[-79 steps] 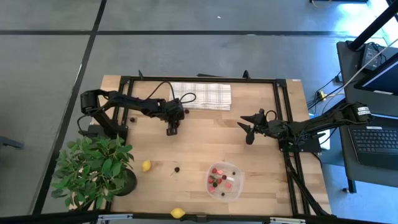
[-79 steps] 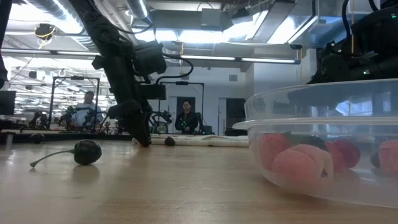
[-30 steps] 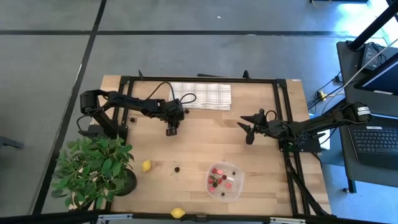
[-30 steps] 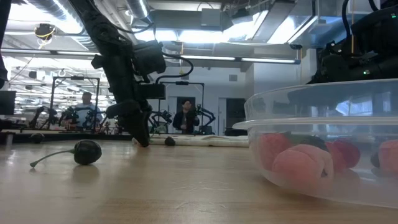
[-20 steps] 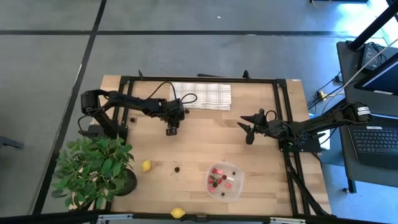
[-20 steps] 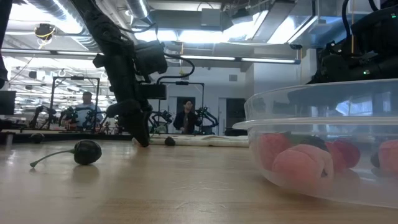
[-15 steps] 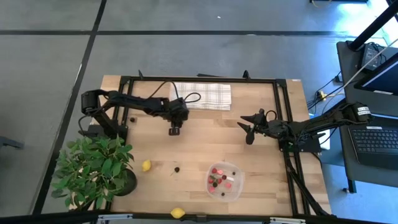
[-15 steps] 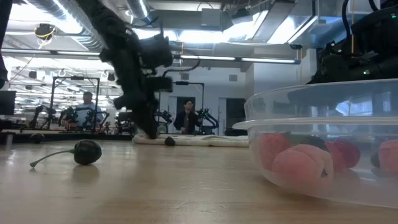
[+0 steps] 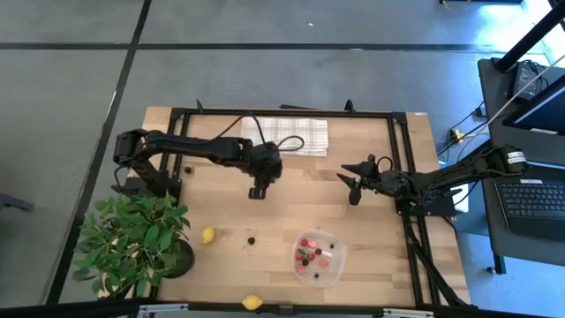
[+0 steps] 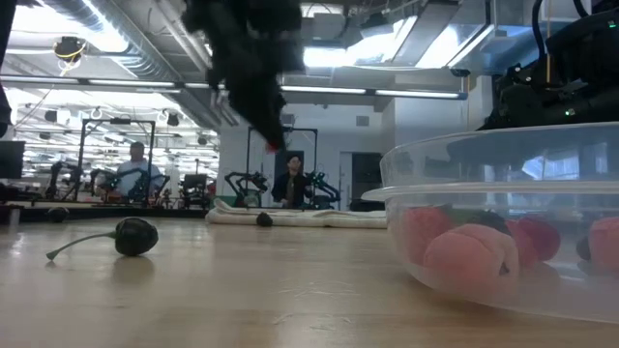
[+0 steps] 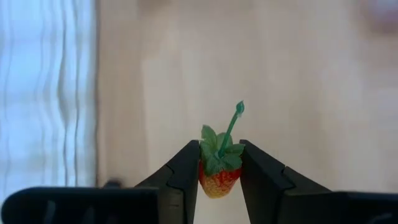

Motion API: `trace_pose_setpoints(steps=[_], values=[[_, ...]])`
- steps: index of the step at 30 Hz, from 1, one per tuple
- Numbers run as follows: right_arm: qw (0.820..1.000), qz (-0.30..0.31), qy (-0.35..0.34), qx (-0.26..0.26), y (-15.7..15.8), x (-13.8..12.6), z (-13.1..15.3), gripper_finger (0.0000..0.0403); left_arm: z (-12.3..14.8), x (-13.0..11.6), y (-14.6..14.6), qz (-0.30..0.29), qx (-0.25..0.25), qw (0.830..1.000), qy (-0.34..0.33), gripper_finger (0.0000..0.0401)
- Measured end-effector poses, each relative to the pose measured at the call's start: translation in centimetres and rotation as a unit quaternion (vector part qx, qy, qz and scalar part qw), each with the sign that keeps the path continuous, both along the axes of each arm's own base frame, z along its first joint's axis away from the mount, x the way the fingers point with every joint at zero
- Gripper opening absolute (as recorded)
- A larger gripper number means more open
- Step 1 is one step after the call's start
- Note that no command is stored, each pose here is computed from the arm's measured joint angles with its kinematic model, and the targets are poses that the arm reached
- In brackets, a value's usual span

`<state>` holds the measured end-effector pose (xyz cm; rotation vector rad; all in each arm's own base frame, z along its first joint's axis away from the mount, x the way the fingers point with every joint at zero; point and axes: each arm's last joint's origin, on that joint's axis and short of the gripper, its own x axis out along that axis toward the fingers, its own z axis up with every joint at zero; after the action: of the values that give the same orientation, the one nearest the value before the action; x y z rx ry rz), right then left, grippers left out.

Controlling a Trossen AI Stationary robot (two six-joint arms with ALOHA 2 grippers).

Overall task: Pick and placing Produce into tupperware
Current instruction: Put the red strawberry into the transparent bin

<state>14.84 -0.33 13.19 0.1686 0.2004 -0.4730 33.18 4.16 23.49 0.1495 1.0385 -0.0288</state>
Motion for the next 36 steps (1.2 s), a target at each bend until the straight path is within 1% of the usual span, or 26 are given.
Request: trace_pose_setpoints(steps=[5,8,10,12,14,19,25,30,33,36], values=[[1.0,0.0,0.0,0.001,0.0,0.0,0.0,0.0182,2.8,1.2,-3.3,-0.039,-0.002,0.998,-0.04,0.0091],[1.0,0.0,0.0,0.001,0.0,0.0,0.0,0.0182,4.3,1.8,-5.3,-0.054,0.01,0.996,-0.067,0.0091],[1.0,0.0,-0.001,0.001,0.0,0.0,0.0,0.0182,5.0,2.0,-6.4,-0.064,0.018,0.994,-0.082,0.0091],[1.0,0.0,-0.001,0.001,0.0,0.0,0.0,0.0182,5.7,2.6,-7.3,-0.074,0.016,0.992,-0.104,0.0091],[1.0,0.0,-0.001,0.001,0.0,0.0,0.0,0.0182,5.7,3.2,-8.0,-0.077,0.01,0.991,-0.109,0.0091],[1.0,0.0,-0.003,0.002,0.0,0.0,0.0,0.0182,4.5,5.8,-9.4,-0.097,0.004,0.99,-0.099,0.0091],[1.0,0.0,0.001,0.002,0.0,0.0,0.0,0.0182,3.0,8.7,-12.6,-0.174,-0.039,0.98,-0.09,0.0091],[1.0,0.0,0.002,0.002,0.0,0.0,-0.1,0.0182,1.8,10.4,-15.4,-0.229,-0.049,0.969,-0.082,0.0091],[1.0,0.0,0.003,0.002,0.0,0.0,-0.1,0.0182,0.8,11.2,-16.7,-0.249,-0.06,0.964,-0.075,0.0091],[1.0,0.0,0.003,0.002,0.0,0.0,-0.1,0.0182,-0.6,11.7,-17.8,-0.266,-0.058,0.96,-0.064,0.0092]])
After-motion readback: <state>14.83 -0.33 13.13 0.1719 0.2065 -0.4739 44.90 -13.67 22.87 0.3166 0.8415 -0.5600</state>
